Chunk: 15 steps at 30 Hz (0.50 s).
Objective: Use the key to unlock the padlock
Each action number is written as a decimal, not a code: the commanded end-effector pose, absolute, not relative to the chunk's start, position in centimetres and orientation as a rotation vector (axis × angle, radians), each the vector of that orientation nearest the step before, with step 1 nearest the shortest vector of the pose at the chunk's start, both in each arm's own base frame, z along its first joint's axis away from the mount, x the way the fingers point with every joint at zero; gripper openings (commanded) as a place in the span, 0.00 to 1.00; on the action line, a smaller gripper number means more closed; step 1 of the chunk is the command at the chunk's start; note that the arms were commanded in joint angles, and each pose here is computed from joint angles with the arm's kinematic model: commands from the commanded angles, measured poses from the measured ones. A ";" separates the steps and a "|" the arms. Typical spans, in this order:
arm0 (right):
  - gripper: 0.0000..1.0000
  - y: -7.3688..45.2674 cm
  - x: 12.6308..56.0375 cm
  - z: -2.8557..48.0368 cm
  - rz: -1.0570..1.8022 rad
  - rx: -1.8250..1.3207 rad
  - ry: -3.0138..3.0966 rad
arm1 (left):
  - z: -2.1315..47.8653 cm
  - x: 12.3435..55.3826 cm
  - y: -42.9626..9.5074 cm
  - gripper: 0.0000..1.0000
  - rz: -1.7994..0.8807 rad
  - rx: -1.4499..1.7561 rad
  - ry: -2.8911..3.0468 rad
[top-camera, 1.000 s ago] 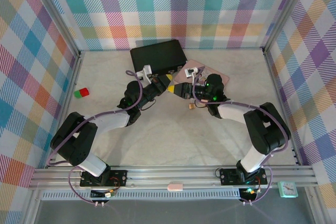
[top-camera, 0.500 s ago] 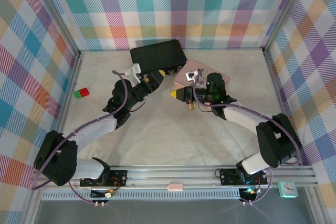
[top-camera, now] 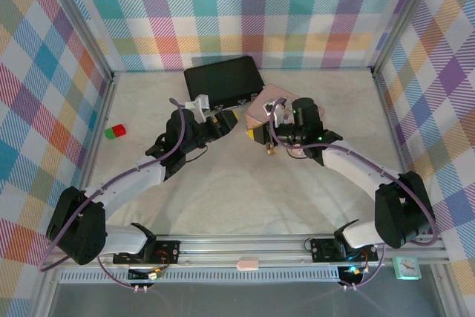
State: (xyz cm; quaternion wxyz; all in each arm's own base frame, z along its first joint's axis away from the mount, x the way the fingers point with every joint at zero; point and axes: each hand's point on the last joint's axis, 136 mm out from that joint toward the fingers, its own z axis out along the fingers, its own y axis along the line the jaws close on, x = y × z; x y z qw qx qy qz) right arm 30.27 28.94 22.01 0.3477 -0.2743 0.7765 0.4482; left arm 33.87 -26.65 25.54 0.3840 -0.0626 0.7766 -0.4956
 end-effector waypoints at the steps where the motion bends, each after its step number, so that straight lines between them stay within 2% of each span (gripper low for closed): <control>1: 0.00 28.3 30.0 23.2 1.026 -0.833 1.977 | 27.2 33.4 -27.2 0.64 -1.264 -0.086 1.963; 10: 0.00 28.4 29.3 23.8 1.009 -0.942 1.975 | 28.3 32.9 -28.8 0.64 -1.312 0.023 1.948; 15: 0.00 29.0 28.3 24.6 1.089 -1.001 1.959 | 29.1 32.3 -30.7 0.59 -1.393 0.176 1.904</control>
